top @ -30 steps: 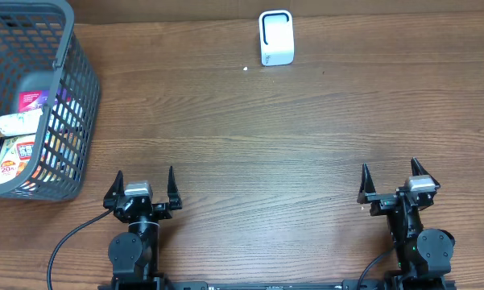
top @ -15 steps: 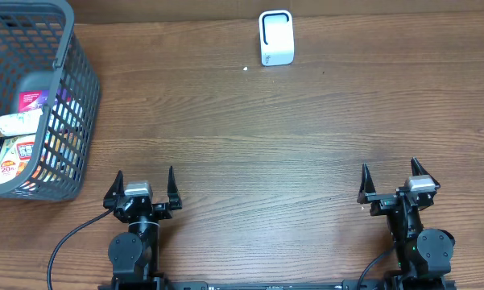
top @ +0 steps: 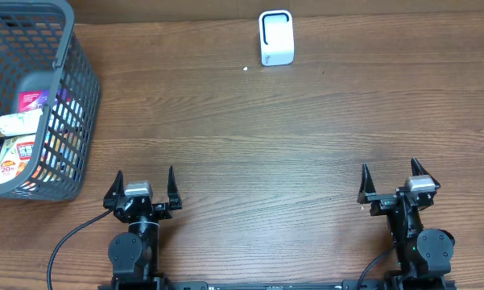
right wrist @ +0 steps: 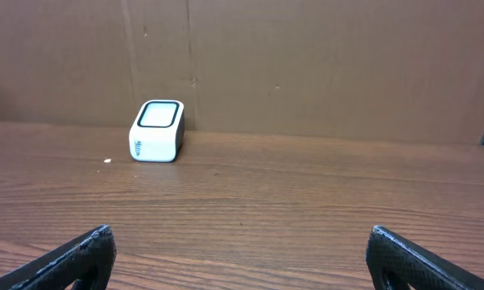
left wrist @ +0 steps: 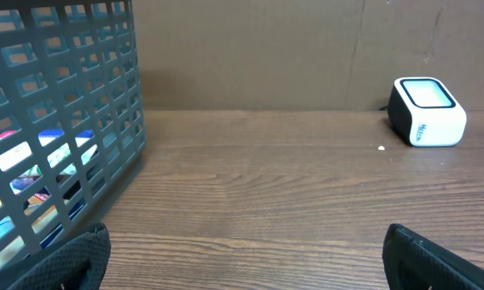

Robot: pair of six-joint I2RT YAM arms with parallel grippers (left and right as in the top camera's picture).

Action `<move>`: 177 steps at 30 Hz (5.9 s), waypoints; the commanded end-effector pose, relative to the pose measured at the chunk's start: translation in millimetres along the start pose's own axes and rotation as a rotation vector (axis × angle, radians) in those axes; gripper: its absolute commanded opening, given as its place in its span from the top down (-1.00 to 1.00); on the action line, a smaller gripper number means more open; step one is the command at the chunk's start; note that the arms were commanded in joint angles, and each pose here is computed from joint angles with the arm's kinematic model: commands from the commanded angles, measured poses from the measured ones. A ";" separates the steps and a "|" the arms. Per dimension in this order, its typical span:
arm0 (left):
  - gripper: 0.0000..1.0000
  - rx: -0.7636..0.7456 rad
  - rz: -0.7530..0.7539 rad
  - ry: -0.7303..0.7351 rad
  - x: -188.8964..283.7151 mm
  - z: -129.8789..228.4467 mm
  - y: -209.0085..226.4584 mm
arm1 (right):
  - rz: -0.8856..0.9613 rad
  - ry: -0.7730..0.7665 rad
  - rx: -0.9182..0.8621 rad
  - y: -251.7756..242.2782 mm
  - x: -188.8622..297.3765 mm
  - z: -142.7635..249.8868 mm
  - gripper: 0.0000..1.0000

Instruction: Scan the item barcode

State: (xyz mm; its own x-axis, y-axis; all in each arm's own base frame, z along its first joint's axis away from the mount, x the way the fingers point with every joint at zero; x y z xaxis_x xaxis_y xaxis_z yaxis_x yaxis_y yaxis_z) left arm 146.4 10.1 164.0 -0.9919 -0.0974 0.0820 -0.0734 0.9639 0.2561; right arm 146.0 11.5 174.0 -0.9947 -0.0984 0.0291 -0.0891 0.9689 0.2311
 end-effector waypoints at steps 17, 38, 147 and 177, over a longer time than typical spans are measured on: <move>-0.99 -0.019 0.001 -0.009 0.3 0.0 -0.1 | -0.003 -0.005 -0.003 0.0 -0.1 2.0 -1.00; -0.99 -0.019 0.001 -0.009 0.3 0.0 -0.1 | -0.003 -0.005 -0.003 0.0 -0.1 2.0 -1.00; -1.00 0.704 -0.266 0.758 -86.3 -241.1 239.1 | -0.003 -0.005 -0.003 0.0 -0.1 2.0 -1.00; -1.00 0.744 -0.543 1.003 -190.9 -108.8 297.3 | -0.003 -0.005 -0.003 0.0 -0.1 2.0 -1.00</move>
State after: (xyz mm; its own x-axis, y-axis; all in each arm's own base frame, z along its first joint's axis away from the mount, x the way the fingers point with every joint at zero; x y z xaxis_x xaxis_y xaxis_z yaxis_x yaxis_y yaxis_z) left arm 317.7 280.6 345.2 -0.3725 -0.3433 0.8622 -0.7663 0.6378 -0.0772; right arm 146.0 11.5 174.0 -0.9948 -0.0980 0.0291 -0.0887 0.9688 0.2314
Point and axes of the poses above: each gripper's point midway between its finger pads, its own x axis back along the fingers, its own y axis along the line the jaws close on, z = x × y, the point moved 10 cm from there along x, back along the fingers, and after that the axes turned 14 degrees about -x, right-handed, at the moved point
